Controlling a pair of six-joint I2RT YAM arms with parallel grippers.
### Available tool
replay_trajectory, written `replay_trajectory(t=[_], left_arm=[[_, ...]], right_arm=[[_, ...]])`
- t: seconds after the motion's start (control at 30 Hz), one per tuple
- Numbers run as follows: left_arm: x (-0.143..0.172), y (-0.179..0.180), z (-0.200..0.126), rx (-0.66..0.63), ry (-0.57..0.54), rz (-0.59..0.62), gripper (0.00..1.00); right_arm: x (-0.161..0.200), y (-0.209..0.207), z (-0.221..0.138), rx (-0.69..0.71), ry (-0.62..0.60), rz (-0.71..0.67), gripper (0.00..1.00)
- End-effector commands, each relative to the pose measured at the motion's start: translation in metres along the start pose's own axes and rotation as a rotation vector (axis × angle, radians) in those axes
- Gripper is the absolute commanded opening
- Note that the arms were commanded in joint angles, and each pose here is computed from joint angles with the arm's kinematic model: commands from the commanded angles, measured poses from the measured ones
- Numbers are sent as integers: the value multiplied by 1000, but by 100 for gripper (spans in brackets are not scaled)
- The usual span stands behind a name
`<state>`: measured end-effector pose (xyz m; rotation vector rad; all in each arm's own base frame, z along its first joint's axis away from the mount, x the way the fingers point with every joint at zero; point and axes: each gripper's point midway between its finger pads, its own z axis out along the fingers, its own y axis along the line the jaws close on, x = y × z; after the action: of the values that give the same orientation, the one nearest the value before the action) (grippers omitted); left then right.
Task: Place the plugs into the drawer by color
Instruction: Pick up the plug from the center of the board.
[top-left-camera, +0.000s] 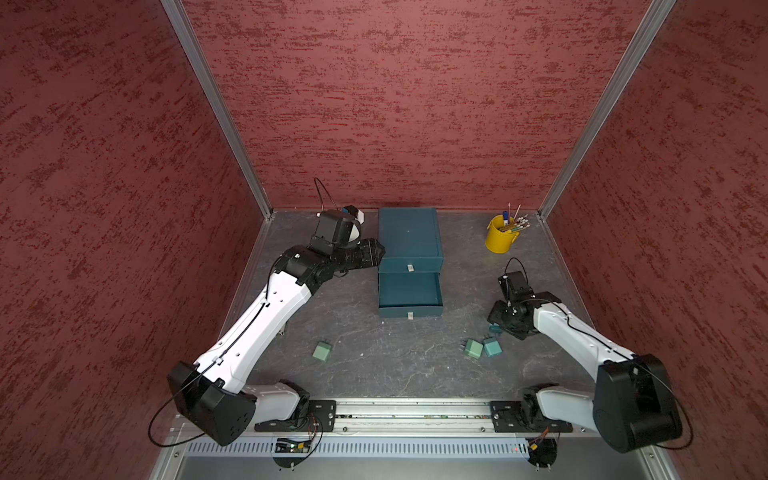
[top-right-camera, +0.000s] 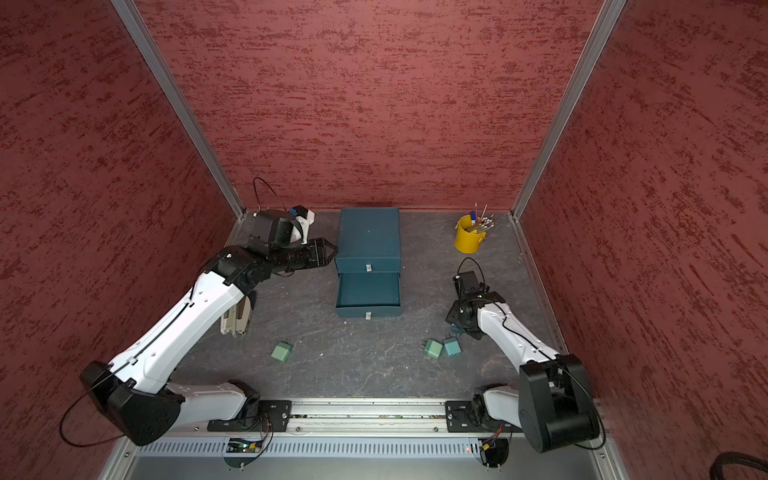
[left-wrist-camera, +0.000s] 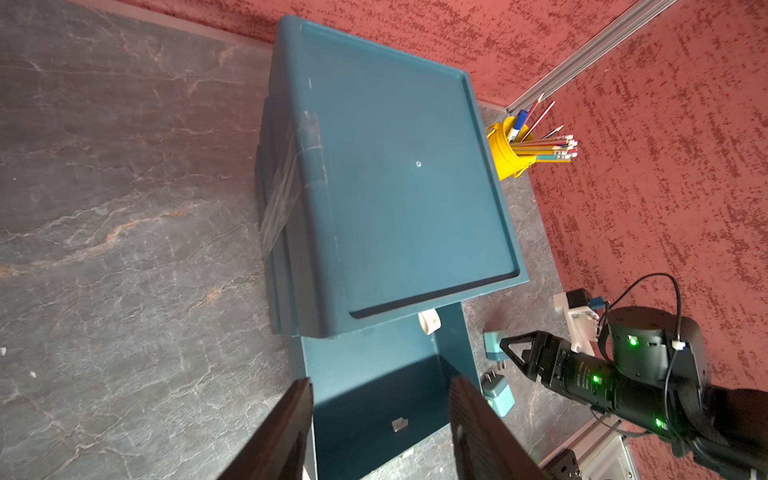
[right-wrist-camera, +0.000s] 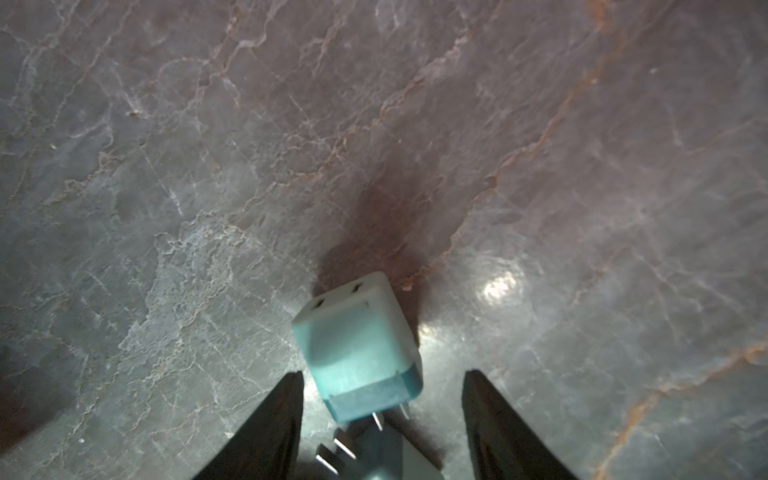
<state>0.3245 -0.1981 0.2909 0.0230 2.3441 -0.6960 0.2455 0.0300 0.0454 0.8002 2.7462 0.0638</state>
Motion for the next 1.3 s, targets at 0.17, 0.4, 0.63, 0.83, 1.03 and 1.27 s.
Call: replay_trajectory(t=[0.17,0.4,0.63,0.83,1.03,1.27], left_arm=[[3,-4,-3,11,-2,19,58],[4,-3,-3,13,0,15,59],[7,-2,-2,10,6,10,59],[9,-3,1,12,12,10,59],[11,-1,4,5,15,13,61],[5,4,3,-20,-13,18,68]], right_arm=[[-10,11,12,-32,-13,-22,57],[-8,13,18,-30,12,-27,54],[-5,12,21,-30,25,-20,49],[3,16,27,-55,62,-3,46],[-3,15,20,-44,34,-11,30],[-24,27,-45,-92,-112,-87,17]])
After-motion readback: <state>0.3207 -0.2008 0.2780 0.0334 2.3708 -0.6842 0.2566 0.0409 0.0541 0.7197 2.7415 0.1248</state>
